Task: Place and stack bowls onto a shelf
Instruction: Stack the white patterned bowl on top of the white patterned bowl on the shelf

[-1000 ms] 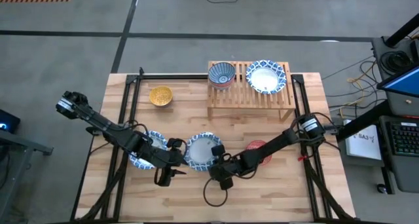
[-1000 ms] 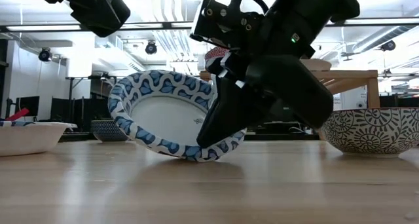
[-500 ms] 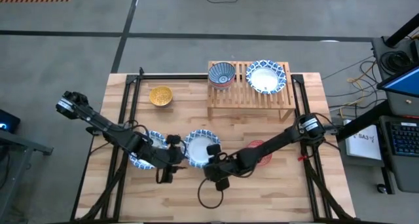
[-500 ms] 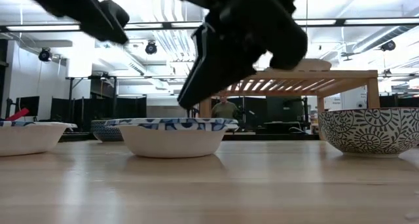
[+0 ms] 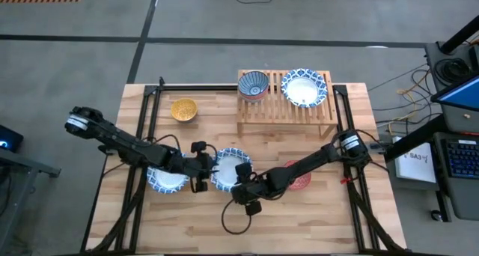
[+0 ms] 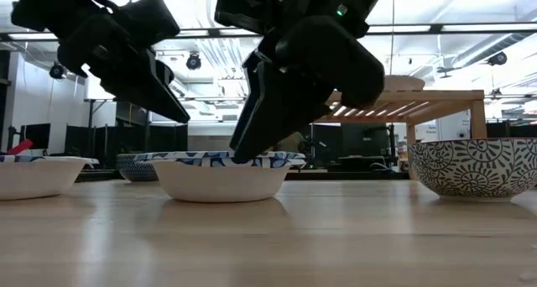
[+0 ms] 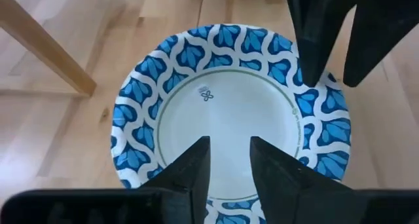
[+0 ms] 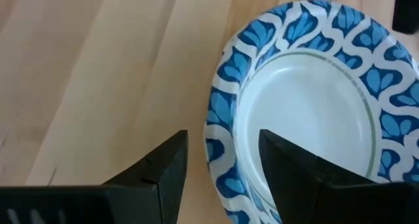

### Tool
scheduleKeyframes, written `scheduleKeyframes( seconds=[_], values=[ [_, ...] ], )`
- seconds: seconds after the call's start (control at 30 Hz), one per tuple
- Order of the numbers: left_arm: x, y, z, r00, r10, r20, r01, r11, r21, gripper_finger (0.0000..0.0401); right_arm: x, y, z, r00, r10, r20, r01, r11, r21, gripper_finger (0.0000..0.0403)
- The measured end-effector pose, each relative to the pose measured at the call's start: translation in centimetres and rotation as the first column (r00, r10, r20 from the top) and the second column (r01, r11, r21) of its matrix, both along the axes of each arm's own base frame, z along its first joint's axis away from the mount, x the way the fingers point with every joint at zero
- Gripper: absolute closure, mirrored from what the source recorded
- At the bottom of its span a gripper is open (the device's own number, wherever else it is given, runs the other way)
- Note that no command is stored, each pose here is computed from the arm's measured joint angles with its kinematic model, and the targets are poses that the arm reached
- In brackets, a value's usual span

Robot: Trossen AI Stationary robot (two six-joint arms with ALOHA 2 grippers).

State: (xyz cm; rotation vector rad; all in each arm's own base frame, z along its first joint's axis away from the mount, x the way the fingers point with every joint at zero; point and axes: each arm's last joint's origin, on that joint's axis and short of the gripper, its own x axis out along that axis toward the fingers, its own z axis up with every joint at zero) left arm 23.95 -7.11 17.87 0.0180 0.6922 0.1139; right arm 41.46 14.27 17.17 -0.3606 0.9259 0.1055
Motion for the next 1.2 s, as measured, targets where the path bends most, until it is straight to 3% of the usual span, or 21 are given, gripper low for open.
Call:
scheduleKeyframes(
  seconds=[0.3,1.2],
  values=[
    [0.1,0.2,-0.5,1.0,-0.013,-0.026,0.012,1.0,-0.018,0.0341,0.5,-1.1,-1.1,1.0,-0.01,-0.024,0.01,1.0,-0.001,0.0234],
    [0.1,0.2,-0.5,1.0,-0.019,-0.024,0.018,0.999,-0.031,0.0354,0.8,-1.2,-0.5,1.0,0.003,-0.013,-0.003,1.0,0.022,0.0352]
  ],
)
